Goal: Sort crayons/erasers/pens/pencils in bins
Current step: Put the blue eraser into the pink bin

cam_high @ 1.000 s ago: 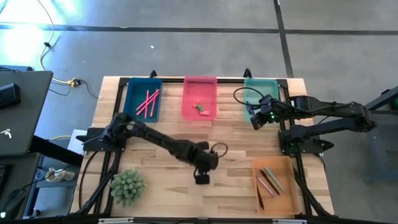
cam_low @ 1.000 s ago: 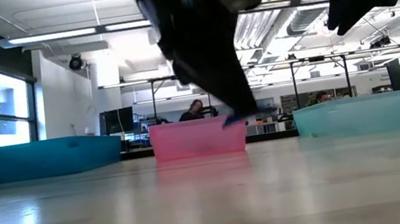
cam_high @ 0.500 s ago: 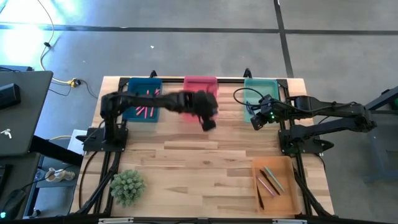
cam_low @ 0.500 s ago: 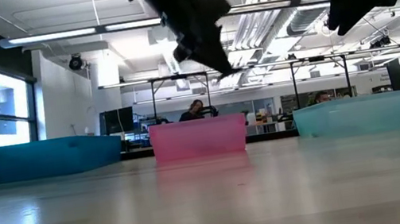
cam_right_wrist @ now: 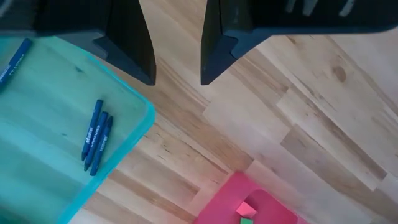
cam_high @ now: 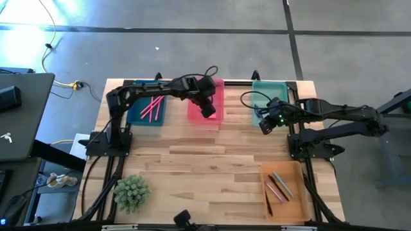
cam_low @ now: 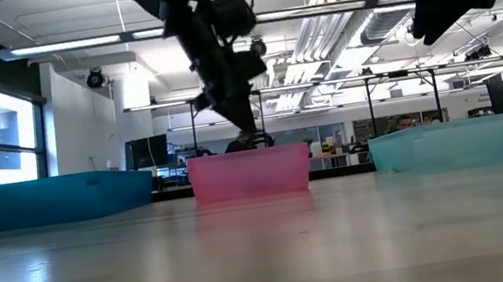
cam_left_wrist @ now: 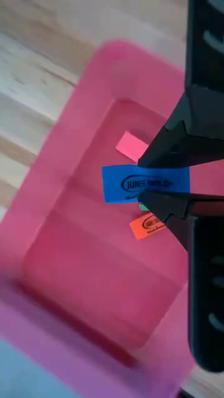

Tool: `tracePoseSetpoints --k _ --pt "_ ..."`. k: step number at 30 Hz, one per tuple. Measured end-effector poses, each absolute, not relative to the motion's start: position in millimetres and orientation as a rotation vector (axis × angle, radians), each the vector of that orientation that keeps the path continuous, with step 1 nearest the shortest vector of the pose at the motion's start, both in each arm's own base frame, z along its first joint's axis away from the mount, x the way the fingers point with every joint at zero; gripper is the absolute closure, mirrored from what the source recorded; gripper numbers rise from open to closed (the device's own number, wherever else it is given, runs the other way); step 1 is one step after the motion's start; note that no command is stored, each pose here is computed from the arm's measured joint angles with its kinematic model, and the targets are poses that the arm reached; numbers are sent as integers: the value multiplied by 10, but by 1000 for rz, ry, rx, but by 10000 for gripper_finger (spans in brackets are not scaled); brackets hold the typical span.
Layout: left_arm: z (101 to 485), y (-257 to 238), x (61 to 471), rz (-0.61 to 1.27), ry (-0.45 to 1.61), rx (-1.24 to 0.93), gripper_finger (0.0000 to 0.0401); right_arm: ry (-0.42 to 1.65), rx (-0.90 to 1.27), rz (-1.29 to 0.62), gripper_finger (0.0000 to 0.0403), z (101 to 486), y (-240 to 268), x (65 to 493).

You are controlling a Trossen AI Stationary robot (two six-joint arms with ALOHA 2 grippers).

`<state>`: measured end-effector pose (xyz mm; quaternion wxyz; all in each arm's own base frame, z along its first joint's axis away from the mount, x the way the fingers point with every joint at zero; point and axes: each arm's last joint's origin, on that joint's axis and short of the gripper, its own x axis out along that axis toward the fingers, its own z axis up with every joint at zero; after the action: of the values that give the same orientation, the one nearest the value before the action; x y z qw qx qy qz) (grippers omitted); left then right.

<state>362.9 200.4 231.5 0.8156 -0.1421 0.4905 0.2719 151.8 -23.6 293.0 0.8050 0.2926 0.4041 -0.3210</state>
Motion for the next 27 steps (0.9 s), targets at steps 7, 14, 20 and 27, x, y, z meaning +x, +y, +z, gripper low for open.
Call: tracePoseSetpoints --k 7,14,20,27 --pt "2049 2036 3703 568 1108 -318 362 864 620 -703 284 2930 -277 1511" --pt "1945 2065 3718 508 1115 -406 361 893 577 -686 284 2923 -277 1499" --pt "1933 2110 3687 468 1102 -487 334 908 564 -704 284 2914 -279 1481" --pt "1934 2165 3654 497 1075 -606 252 912 537 -698 284 2915 -281 1481"
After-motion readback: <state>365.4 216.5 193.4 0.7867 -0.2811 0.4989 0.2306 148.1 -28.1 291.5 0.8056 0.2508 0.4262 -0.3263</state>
